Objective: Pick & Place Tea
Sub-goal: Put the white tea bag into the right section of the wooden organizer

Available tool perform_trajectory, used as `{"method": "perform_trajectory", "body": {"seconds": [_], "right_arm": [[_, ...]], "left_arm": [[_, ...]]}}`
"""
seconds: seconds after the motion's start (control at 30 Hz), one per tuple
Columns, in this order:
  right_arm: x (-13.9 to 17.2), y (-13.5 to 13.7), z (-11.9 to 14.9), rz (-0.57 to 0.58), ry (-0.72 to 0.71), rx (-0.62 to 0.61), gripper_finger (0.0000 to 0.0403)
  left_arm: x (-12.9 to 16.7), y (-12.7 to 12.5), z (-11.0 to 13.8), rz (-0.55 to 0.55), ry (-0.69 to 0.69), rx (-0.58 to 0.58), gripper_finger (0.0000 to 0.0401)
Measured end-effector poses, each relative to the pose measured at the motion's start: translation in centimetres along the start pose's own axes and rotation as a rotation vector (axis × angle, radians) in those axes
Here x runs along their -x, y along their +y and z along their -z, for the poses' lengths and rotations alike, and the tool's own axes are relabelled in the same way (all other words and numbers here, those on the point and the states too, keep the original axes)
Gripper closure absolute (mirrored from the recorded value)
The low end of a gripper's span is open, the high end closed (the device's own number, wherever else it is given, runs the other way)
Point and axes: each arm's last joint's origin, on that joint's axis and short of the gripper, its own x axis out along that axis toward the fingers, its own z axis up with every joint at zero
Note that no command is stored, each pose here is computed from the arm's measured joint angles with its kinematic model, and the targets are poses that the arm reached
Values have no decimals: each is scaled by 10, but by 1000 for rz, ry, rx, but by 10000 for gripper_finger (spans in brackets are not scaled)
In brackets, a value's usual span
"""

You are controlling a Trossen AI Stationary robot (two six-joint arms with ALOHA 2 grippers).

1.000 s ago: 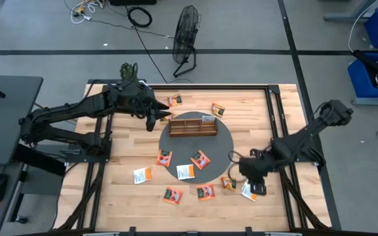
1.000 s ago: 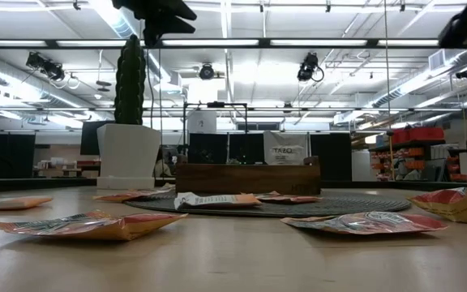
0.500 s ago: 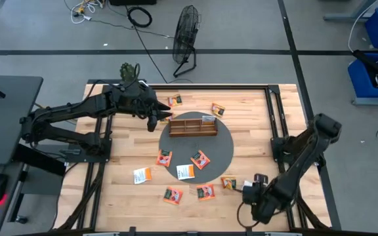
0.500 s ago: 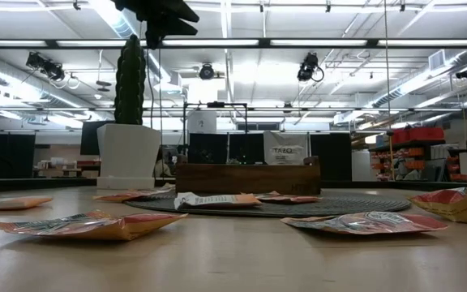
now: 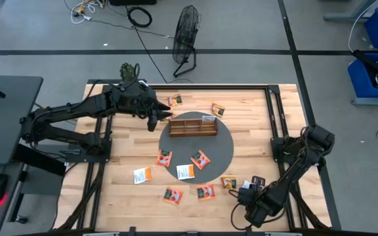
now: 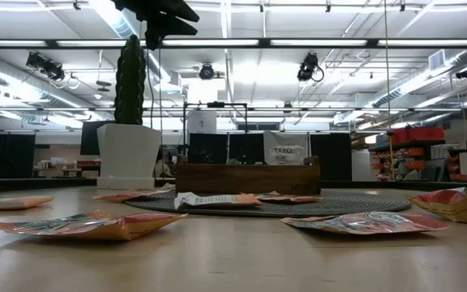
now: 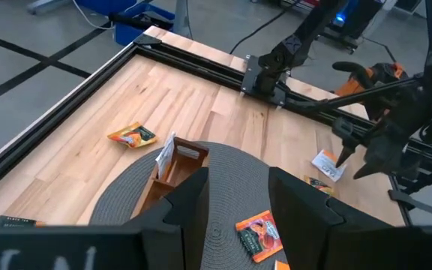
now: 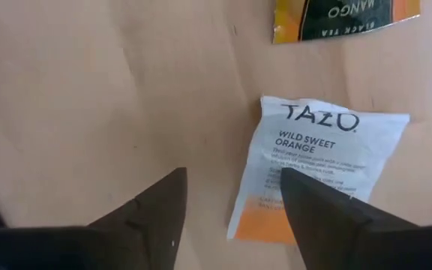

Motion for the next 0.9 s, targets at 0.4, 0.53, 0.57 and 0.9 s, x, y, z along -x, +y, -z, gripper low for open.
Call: {"method": "perform_trajectory", "body": {"seconds": [0.4,0.53,0.57,0.9], "right_arm": [[-12,-1,-8,27,62,-44,238],[-14,-4,-12,34,70,-54,290],[-14,-5,-13,37,71,-57,305],[-9,-13,-17,63,80,-48,395]], "left_arm": [[0,0,0,0,-1,27,259],[0,0,0,0,-1,27,259],[0,0,0,0,-1,27,259],[0,0,0,0,-1,27,259]]}}
